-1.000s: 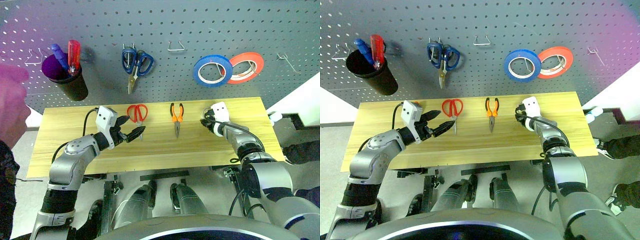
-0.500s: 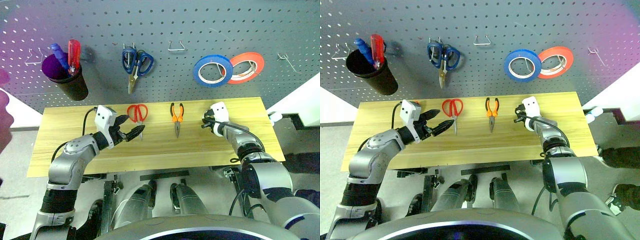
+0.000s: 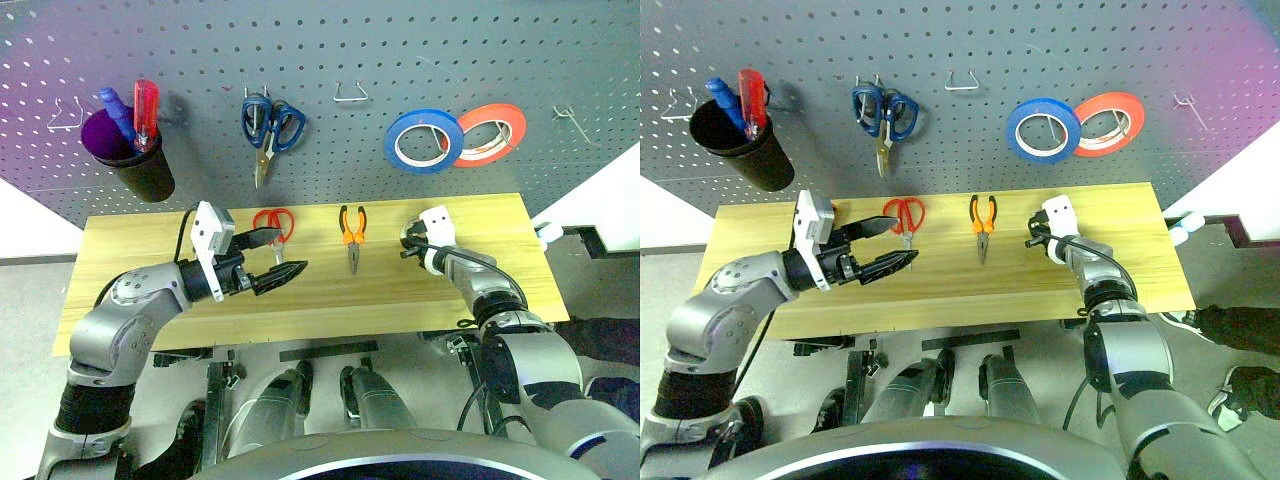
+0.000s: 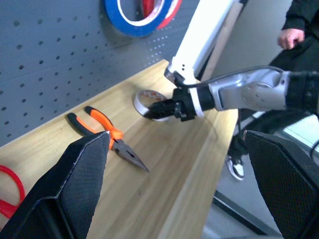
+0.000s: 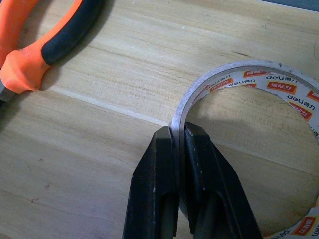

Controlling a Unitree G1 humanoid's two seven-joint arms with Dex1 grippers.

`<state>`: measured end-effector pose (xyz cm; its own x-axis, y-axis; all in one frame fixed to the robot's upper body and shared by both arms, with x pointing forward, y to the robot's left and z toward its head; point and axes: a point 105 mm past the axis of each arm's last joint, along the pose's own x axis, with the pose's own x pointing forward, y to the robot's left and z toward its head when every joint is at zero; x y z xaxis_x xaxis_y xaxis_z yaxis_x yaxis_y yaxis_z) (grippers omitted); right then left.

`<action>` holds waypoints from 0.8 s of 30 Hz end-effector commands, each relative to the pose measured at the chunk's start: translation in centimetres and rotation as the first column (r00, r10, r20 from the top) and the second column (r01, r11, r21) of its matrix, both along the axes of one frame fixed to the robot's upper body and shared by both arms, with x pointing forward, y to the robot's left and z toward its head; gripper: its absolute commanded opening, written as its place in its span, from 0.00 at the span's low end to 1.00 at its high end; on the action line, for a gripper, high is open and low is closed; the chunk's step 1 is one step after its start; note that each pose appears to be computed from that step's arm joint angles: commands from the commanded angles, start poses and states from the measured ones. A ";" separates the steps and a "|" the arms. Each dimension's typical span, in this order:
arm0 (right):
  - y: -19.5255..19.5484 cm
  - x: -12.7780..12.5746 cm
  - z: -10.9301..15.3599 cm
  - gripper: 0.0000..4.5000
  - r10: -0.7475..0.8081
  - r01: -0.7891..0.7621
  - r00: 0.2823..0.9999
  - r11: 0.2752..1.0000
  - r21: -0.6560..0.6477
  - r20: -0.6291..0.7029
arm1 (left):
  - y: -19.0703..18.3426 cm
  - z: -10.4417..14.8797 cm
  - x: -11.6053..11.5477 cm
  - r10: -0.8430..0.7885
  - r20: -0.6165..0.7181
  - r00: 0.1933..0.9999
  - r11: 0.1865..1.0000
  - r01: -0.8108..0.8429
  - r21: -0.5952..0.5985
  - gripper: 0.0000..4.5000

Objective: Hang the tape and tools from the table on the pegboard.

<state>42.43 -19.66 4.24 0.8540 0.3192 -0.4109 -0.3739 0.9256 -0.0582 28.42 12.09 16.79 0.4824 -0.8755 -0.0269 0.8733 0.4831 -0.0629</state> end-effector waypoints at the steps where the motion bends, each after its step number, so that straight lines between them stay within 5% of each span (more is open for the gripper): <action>1: -1.2 0.2 0.9 0.01 -0.029 0.028 0.999 0.999 0.017 0.025 | -0.7 1.4 -1.0 -0.076 0.044 0.996 0.997 0.076 -0.006 1.00; 24: -7.0 -1.3 5.6 0.01 -0.186 0.148 0.966 0.968 0.204 0.180 | -2.3 2.0 0.8 -0.105 0.117 0.988 0.992 0.111 -0.051 1.00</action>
<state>41.33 -25.04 7.89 0.9348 0.2588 -0.2431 -0.2504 0.9659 0.0654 29.38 9.95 17.93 0.3906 -0.9193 0.0473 0.9205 0.3903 -0.0170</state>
